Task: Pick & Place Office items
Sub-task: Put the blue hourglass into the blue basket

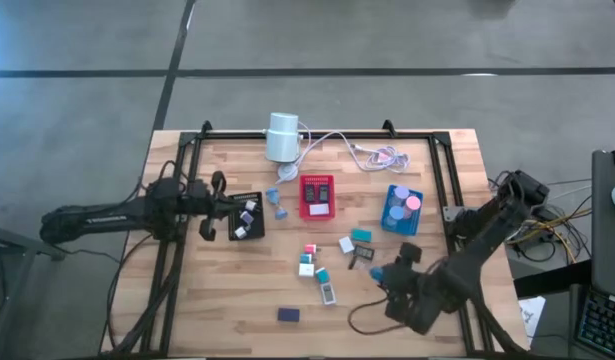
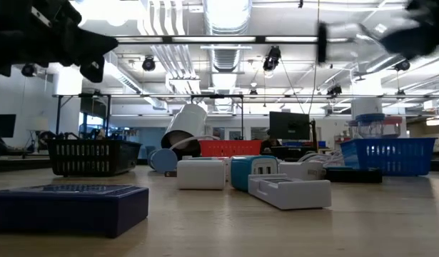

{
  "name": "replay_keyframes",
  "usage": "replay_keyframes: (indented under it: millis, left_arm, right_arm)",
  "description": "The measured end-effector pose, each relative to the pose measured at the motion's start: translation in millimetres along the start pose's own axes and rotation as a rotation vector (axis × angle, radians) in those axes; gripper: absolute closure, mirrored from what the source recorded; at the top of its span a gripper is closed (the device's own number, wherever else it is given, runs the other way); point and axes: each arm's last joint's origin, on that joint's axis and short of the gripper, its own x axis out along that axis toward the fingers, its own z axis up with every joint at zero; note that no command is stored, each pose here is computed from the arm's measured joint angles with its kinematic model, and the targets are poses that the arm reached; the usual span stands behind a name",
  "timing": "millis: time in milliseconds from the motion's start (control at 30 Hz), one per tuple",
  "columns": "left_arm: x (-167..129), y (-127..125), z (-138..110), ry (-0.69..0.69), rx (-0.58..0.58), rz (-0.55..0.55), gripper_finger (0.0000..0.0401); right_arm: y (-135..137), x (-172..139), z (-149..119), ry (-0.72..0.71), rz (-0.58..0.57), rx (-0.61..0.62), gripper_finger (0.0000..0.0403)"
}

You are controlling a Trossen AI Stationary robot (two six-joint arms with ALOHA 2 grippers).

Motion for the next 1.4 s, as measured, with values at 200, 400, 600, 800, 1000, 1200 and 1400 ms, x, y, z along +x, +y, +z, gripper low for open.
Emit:
replay_keyframes:
  millis: [200,400,600,800,1000,1200,1400]
  left_arm:
    - [17,-4,9,0.000,0.023,0.009,0.0359]
    - [45,-20,24,0.072,0.122,-0.098,0.0261]
    - [79,-46,50,0.071,0.361,-0.158,0.0142]
    - [112,-61,74,0.073,0.514,-0.010,0.0061]
    - [144,-65,86,0.120,0.305,0.018,0.0038]
    - [168,-73,87,0.208,0.215,-0.120,0.0038]
    - [183,-76,85,0.232,0.204,-0.125,0.0032]
  right_arm:
    - [-15,-2,46,-0.055,-0.048,-0.165,0.0200]
    - [-27,2,75,-0.065,-0.054,-0.287,0.0200]
    - [-28,0,92,-0.075,0.033,-0.307,0.0200]
    - [-27,-12,107,-0.107,0.088,-0.202,0.0200]
    - [-26,-29,122,-0.168,0.116,-0.215,0.0200]
    - [-30,-34,132,-0.205,0.089,-0.248,0.0200]
    - [-34,-32,135,-0.203,0.078,-0.251,0.0200]
